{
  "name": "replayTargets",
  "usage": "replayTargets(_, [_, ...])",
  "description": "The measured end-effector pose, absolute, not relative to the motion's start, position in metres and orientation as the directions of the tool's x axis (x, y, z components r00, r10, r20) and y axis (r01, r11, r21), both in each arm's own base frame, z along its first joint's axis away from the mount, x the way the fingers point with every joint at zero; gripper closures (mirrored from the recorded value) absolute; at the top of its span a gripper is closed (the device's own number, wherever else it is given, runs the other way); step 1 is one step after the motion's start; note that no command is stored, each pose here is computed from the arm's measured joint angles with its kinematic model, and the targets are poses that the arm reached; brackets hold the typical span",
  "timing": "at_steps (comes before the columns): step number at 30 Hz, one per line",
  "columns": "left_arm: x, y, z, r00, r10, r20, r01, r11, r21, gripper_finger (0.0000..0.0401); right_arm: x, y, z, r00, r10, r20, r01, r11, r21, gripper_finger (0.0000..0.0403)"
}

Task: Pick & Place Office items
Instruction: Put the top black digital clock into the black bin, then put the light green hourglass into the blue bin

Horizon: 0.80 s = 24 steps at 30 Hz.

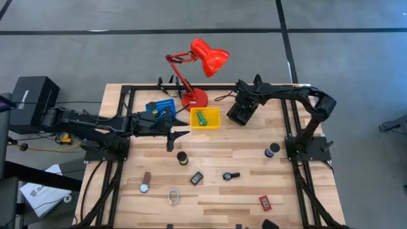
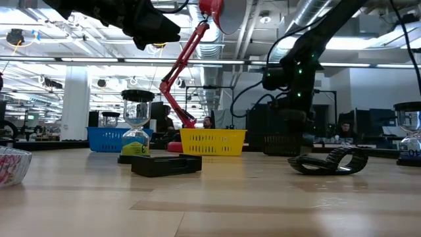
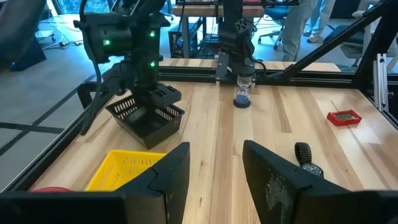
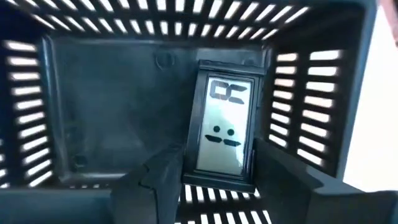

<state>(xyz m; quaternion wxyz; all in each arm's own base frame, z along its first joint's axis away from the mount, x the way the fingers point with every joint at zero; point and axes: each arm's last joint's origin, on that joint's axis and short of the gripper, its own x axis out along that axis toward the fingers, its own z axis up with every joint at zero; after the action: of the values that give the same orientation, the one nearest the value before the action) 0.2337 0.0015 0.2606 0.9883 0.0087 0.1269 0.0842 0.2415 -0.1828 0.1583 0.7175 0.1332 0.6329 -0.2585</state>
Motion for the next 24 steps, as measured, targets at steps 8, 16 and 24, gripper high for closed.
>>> replayTargets(8, [0.234,0.001,0.261,0.954,0.169,-0.249,-0.164,0.986,0.038,0.0258,0.24,-0.182,0.166,0.082,-0.22,-0.972,0.544,0.827,-0.142,0.019])
replayTargets(16, [0.234,0.001,0.261,0.954,0.169,-0.249,-0.164,0.986,0.038,0.0258,0.228,-0.172,0.196,0.118,-0.247,-0.962,0.549,0.823,-0.144,0.0183])
replayTargets(24, [0.234,0.001,0.261,0.954,0.169,-0.249,-0.164,0.986,0.038,0.0258,0.214,-0.141,0.242,0.289,-0.194,-0.937,0.482,0.876,-0.033,0.0208])
